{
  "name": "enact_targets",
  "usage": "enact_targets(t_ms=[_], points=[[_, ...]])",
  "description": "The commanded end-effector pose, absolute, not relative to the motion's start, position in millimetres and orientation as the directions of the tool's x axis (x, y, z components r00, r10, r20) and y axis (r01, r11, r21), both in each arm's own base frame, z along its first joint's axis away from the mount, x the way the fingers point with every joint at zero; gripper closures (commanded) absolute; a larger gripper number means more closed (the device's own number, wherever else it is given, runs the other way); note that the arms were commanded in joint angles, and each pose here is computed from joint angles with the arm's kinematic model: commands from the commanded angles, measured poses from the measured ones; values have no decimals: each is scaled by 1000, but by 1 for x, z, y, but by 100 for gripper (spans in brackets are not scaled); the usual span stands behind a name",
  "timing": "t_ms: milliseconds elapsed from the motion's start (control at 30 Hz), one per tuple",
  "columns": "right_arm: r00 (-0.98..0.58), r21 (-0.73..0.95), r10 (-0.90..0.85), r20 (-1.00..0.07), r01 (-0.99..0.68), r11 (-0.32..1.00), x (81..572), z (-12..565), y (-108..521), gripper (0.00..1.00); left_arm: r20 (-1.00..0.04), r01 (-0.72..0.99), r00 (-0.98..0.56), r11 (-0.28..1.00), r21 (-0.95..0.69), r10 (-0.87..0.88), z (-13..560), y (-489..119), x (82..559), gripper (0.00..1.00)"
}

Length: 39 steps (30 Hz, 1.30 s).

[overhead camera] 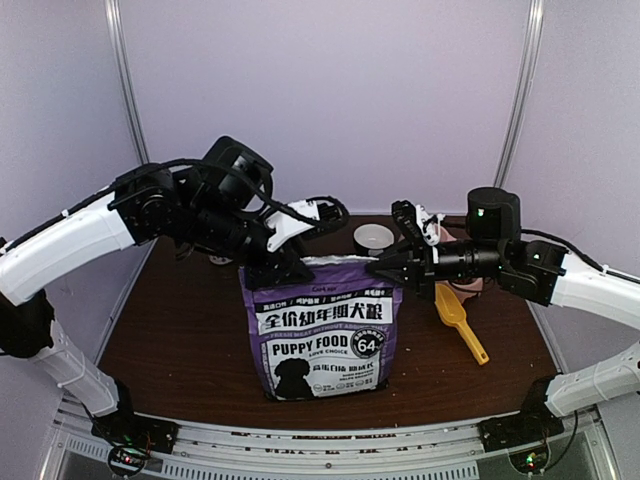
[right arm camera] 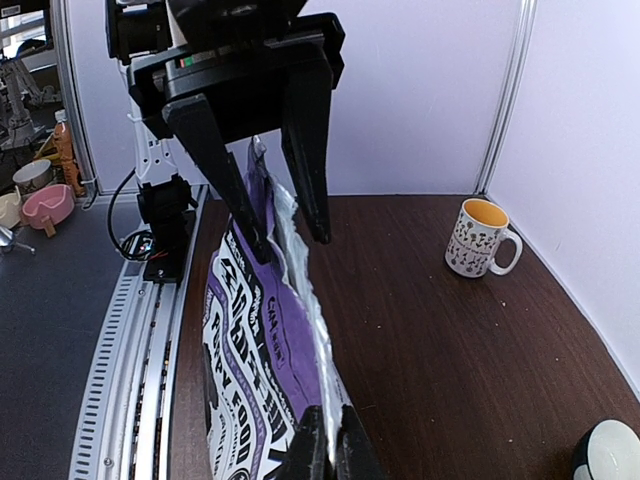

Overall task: Serve the pet food
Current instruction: Press the seal on the pet food bag, then reset both arms

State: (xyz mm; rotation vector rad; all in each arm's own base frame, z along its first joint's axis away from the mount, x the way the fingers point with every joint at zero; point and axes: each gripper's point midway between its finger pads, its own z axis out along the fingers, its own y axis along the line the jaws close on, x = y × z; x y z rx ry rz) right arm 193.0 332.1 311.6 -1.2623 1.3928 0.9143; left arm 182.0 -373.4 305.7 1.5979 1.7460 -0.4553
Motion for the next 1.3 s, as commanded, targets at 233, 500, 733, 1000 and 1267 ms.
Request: enact_targets(t_ms=[233,500,733,1000,1267], points=[[66,-94,-164,-984,-981,171,186,326,327,100,-805,974,54,145,172,591,327,-427,183,75],[65,-92,-157,-985,-982,168,184,327,327,100,-806,980,53,124,155,590,323,-434,182,100],[57,-90,-153,-987,-972,218,191,330,324,100,-816,966,66,168,197,574,330,-429,189,100],[-26,-22,-134,-991,-938,346,206,337,312,50,-873,942,56,263,207,484,359,-417,195,22],[-93,67,-61,-994,-938,341,194,367,303,19,-943,934,2,337,121,333,410,-409,193,15]])
